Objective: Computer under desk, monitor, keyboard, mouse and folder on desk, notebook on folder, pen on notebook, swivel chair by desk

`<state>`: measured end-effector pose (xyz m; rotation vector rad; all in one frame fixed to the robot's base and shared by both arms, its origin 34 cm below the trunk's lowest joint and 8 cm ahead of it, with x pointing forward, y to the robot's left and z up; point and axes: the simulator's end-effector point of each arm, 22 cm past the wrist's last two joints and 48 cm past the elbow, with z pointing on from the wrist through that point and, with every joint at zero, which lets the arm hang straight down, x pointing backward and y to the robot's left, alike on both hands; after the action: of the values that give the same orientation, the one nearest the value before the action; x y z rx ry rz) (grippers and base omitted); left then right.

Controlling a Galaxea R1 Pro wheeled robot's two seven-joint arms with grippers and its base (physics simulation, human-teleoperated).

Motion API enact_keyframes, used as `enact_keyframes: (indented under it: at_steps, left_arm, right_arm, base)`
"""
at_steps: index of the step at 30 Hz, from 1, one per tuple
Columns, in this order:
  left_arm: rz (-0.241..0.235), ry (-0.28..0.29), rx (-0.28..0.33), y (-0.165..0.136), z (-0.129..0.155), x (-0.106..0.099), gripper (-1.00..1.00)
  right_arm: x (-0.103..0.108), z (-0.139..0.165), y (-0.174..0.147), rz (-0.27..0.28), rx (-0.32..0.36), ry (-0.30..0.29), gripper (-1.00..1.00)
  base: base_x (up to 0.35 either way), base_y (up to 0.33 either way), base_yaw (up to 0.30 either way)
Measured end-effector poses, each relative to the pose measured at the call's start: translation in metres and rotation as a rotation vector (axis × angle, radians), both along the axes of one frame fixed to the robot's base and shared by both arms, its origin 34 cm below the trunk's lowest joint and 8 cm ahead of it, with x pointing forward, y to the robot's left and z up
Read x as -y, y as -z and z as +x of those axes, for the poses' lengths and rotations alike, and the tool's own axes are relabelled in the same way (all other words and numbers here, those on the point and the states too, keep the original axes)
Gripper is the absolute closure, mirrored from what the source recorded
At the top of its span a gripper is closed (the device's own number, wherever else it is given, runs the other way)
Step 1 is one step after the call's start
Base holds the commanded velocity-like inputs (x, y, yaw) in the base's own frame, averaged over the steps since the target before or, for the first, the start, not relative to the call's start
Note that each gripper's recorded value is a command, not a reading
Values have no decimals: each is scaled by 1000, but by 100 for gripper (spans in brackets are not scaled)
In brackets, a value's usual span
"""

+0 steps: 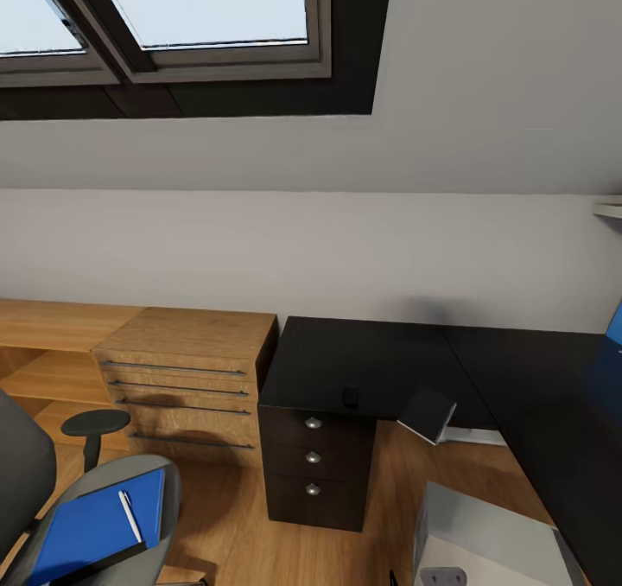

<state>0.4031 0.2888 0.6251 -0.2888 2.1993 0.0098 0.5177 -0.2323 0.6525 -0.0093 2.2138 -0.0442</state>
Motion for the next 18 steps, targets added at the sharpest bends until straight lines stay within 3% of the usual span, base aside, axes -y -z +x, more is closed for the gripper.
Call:
enact_keyframes:
  at_steps: [3,18]
  left_arm:
    - [0,2,1,0,0,1,-100]
    - [-1,5,-6,-5,-3,1,-100]
  right_arm:
    - [-1,0,0,1,0,-1,-100]
    - [-2,-3,-4,2,-7,-1,-100]
  base:
    - [0,0,76]
    - [0,0,240]
